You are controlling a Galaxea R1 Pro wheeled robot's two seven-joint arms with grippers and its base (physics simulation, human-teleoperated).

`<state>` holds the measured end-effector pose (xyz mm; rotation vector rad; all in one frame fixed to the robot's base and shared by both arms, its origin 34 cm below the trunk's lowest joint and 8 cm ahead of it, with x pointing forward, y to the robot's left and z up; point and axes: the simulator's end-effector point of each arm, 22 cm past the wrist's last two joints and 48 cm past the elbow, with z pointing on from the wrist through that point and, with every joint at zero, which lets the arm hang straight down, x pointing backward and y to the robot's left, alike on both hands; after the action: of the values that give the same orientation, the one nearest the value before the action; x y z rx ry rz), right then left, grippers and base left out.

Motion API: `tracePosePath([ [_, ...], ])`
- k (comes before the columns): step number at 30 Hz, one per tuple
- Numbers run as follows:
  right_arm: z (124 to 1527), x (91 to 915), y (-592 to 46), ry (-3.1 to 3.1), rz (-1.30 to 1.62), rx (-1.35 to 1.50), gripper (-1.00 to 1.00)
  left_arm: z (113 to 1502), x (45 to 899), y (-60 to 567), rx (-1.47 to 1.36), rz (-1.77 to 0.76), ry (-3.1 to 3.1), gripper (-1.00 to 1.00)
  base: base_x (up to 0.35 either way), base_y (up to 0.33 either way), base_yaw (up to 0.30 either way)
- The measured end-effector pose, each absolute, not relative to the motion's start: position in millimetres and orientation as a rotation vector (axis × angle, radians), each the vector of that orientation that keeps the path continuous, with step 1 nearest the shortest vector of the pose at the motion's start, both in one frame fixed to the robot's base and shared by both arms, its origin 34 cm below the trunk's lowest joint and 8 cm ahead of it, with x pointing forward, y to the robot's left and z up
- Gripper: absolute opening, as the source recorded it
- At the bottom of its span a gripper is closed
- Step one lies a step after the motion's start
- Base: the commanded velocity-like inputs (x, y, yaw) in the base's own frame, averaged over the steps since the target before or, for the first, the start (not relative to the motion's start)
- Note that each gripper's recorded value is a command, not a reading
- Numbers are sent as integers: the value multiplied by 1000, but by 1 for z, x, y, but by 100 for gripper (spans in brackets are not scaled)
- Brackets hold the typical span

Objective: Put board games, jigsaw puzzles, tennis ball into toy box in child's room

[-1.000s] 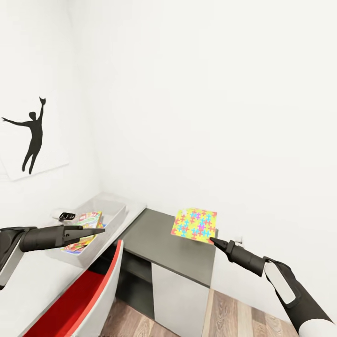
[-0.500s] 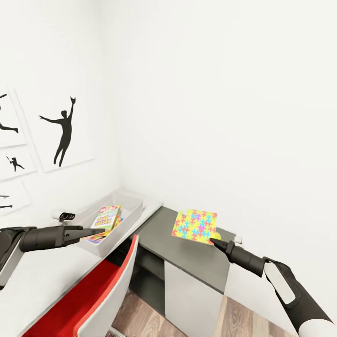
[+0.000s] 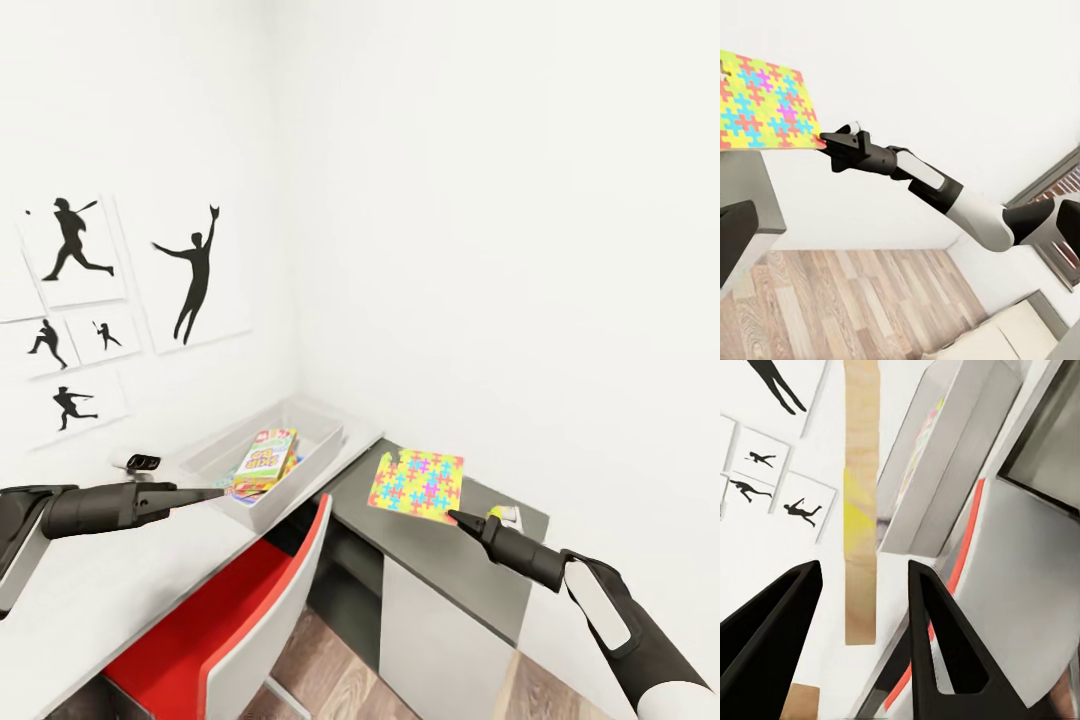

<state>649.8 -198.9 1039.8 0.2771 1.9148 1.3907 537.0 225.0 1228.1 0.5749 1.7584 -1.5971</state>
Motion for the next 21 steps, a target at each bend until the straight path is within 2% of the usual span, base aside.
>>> tracePosePath([
  [15, 1038, 654, -203, 1894, 1365, 275, -100, 1223, 540, 226, 563, -1604, 1768, 100, 0, 0, 276],
  [21, 1040, 656, -205, 1881, 1361, 279, -100, 1223, 540, 225, 563, -1605, 1768, 100, 0, 0, 23],
])
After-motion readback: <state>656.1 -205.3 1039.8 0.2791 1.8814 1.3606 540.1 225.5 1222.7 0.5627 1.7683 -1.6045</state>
